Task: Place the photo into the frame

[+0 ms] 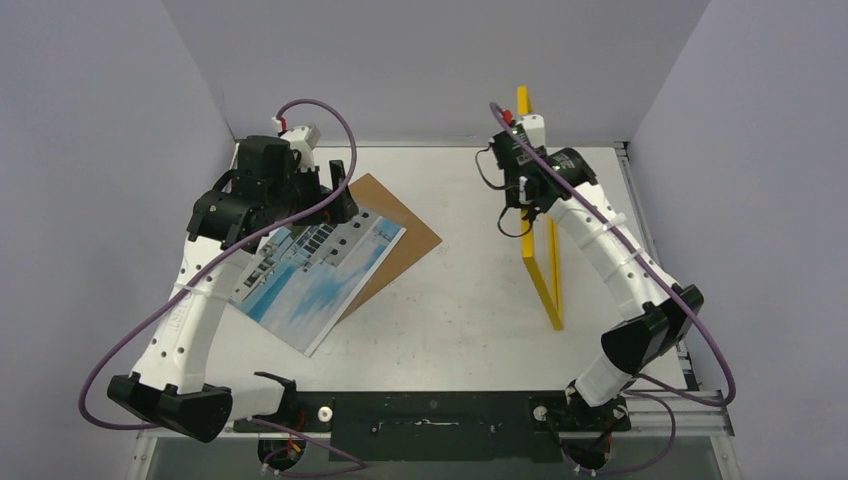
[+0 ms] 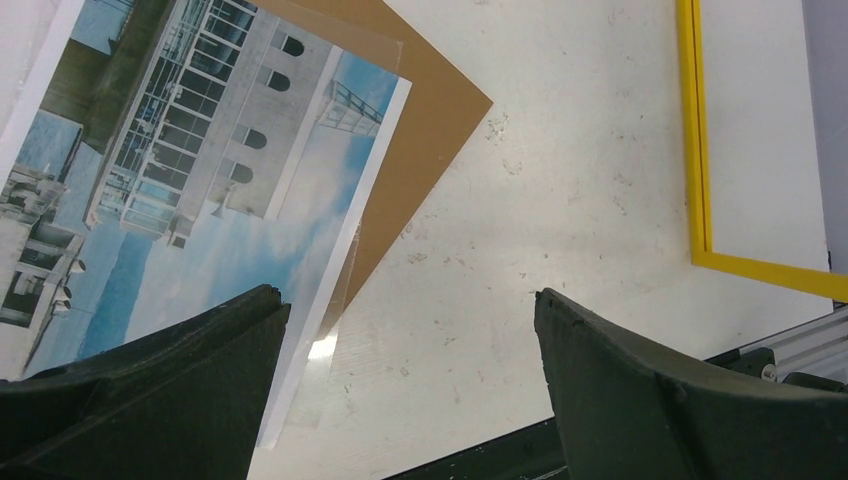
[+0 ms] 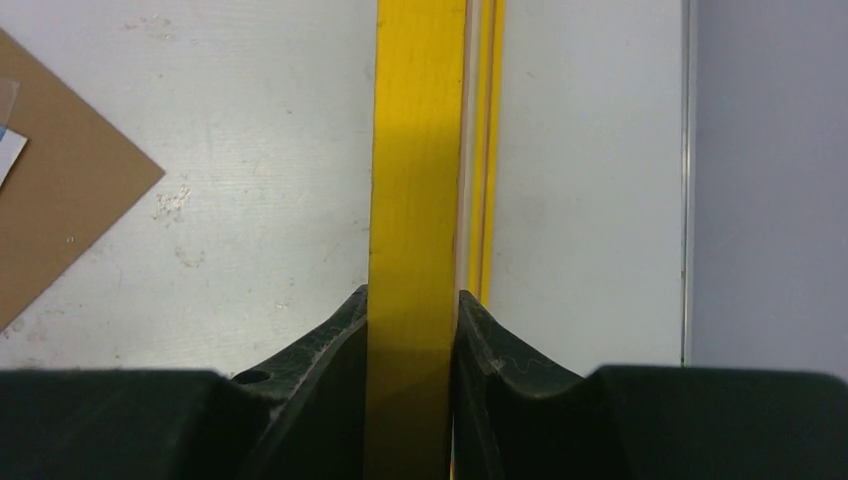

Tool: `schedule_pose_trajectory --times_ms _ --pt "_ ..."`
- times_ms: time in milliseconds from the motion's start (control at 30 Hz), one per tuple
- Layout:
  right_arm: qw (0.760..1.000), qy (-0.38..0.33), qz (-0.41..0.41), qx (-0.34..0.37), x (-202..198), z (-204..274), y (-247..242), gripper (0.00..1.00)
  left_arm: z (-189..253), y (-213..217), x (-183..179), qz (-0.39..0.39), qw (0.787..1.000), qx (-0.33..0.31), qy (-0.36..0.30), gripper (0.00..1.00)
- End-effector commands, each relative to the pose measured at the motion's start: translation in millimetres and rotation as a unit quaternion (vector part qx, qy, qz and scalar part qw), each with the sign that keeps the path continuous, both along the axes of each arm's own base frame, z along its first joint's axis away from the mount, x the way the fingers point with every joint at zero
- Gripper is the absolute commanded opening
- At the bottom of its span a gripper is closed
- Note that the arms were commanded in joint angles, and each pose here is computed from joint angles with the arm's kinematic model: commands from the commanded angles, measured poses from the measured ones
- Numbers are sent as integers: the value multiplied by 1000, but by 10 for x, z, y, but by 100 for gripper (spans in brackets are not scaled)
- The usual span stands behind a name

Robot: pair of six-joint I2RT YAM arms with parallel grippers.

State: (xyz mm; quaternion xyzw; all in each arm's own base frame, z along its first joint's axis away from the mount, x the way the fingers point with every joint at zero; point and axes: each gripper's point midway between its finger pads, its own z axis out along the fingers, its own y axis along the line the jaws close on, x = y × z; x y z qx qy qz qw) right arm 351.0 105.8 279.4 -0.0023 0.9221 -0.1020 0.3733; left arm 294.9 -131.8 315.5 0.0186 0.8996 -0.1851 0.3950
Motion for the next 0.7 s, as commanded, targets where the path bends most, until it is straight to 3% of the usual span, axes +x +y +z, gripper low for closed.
schedule_pose_trajectory --times_ms 0,300,667 --pt "997 63 10 -38 39 -649 353 17 132 55 125 9 999 7 -33 94" --pt "988 92 27 -119 26 -1284 637 18 123 149 130 21 999 22 -30 94" --pt "980 122 69 -144 3 -1953 1086 22 167 252 118 43 998 25 -43 94"
